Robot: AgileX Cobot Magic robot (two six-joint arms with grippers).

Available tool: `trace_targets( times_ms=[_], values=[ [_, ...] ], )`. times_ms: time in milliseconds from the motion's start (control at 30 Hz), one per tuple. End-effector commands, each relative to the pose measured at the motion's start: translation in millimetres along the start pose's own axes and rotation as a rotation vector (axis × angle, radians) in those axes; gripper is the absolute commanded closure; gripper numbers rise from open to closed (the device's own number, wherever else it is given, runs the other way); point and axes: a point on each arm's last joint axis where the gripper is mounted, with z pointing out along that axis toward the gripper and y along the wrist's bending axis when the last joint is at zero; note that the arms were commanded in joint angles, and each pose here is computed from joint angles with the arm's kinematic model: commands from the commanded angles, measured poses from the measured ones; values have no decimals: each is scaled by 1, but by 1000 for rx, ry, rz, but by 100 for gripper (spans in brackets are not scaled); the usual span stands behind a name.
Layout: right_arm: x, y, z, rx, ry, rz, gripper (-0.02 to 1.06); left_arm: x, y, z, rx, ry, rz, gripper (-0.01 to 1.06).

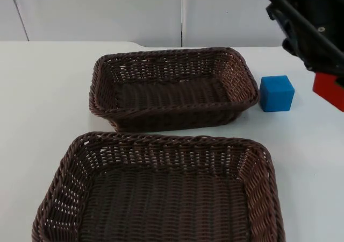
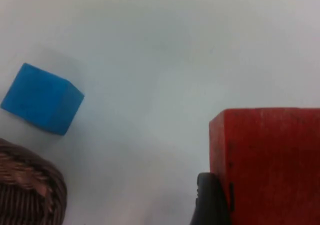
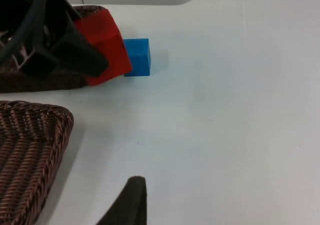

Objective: Pick up one cube with the left hand and place it into the upper basket. Pick up one cube with the right hand and place it into the lower basket.

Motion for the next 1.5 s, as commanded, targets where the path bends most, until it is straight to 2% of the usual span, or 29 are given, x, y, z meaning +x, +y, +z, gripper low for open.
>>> trace_targets(
  times_ms=[0,333,667,833,1033,1467],
  values=[
    [1,0,0,-2,-2,-2,-1,-4,-1,-9,-8,-15,-2,105],
    [1,0,0,-2,-2,-2,-1,1,18,-21,-32,-47,-42,105],
    [1,0,0,-2,-2,-2,-1,47,61,-37,-93,-43,-162,105],
    [1,0,0,-2,-2,-2,-1,75,89,-53,-135,-47,-242,105],
    [1,0,0,-2,-2,-2,-1,96,115,-67,-185,-50,-320,105],
    [1,0,0,-2,-2,-2,-1,123,153,-77,-252,-58,-452,105]
  ],
)
